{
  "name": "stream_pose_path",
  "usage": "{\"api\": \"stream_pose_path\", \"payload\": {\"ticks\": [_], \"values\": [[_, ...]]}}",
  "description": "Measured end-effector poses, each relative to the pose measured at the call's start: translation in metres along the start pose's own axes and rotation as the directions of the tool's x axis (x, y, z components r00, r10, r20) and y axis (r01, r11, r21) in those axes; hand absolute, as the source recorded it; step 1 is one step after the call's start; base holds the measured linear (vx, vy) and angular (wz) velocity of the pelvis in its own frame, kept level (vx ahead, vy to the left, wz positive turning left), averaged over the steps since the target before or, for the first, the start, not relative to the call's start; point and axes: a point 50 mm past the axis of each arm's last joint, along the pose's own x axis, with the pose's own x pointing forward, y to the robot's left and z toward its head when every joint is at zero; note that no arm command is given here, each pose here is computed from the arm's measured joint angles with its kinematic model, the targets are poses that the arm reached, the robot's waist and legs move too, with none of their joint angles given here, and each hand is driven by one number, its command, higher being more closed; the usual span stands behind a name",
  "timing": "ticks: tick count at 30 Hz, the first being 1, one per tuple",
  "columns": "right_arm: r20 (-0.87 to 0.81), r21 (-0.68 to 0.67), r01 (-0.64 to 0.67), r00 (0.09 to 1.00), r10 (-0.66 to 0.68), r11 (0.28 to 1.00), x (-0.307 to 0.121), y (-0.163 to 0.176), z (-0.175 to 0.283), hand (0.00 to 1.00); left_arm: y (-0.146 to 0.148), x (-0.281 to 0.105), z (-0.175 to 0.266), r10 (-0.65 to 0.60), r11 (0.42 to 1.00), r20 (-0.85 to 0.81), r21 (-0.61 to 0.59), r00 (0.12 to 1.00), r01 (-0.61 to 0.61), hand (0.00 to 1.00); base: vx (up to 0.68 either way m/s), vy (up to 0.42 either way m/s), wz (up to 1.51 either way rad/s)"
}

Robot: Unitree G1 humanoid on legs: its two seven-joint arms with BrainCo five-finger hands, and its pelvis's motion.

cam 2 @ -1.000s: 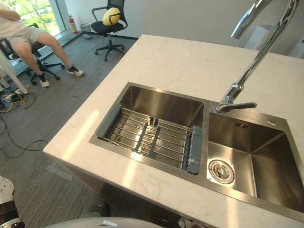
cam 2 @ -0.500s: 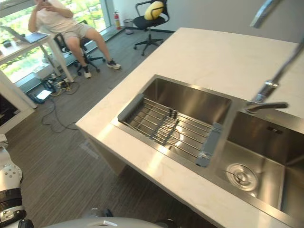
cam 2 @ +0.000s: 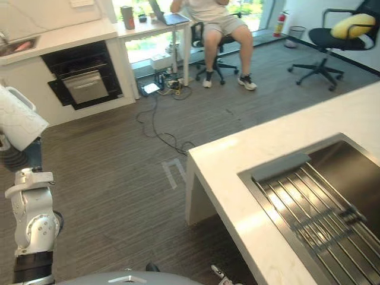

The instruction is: Walk over to the sink, pick up the cup, carry it to the dishwasher, place the cup inside the dishwasher, then close the dishwasher door

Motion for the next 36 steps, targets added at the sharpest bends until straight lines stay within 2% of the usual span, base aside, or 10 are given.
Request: {"api": "stream_pose_path", "payload": {"ticks": [3,6,10,12,16,18,19,25,32,36], "values": [[0.043,-0.017,0.019,0.999,-0.018,1.0,0.0,-0.007,0.014,0.0,-0.015,-0.009,-0.021,-0.023,0.998,-0.082,-0.053,0.996,0.019,1.0,0.11,0.036,1.14],[0.05,-0.023,0.021,0.999,-0.02,1.0,0.0,-0.008,0.021,0.0,-0.026,-0.01,-0.022,-0.086,0.996,-0.085,-0.001,0.993,0.086,1.0,0.12,0.01,1.37],[-0.037,0.023,-0.006,0.999,0.007,1.0,-0.001,-0.003,-0.005,0.0,-0.023,-0.014,-0.039,-0.097,0.995,-0.147,0.012,0.984,0.1,1.0,0.11,-0.099,1.68],[-0.077,0.054,-0.02,0.997,0.024,0.998,-0.003,-0.001,-0.019,0.0,-0.032,-0.019,-0.052,-0.159,0.985,-0.217,0.033,0.963,0.17,1.0,0.14,-0.141,1.66],[-0.103,0.008,-0.051,0.993,0.052,0.999,-0.003,0.003,-0.021,0.0,-0.049,-0.024,-0.055,-0.231,0.969,-0.249,0.032,0.941,0.246,1.0,0.06,-0.174,0.59],[-0.099,0.0,-0.053,0.994,0.053,0.999,-0.002,0.003,-0.02,0.0,-0.055,-0.027,-0.058,-0.253,0.964,-0.273,0.012,0.928,0.266,1.0,0.06,-0.151,0.33],[-0.074,0.064,-0.05,0.996,0.054,0.997,-0.002,0.007,-0.019,0.0,-0.061,-0.031,-0.06,-0.282,0.956,-0.29,-0.007,0.915,0.293,1.0,0.1,-0.133,0.09],[-0.096,0.019,-0.062,0.993,0.063,0.998,-0.001,0.013,-0.015,0.0,-0.069,-0.038,-0.068,-0.343,0.937,-0.338,-0.059,0.877,0.344,1.0,0.1,-0.061,0.04],[-0.117,0.06,-0.056,0.991,0.062,0.997,-0.002,0.011,-0.02,0.0,-0.076,-0.055,-0.073,-0.468,0.883,-0.384,-0.237,0.796,0.404,1.0,-0.11,0.003,0.54],[-0.099,0.078,-0.028,0.994,0.035,0.997,-0.001,0.006,-0.011,0.0,-0.076,-0.055,-0.068,-0.501,0.865,-0.371,-0.235,0.782,0.442,1.0,-0.05,0.106,0.2]]}}
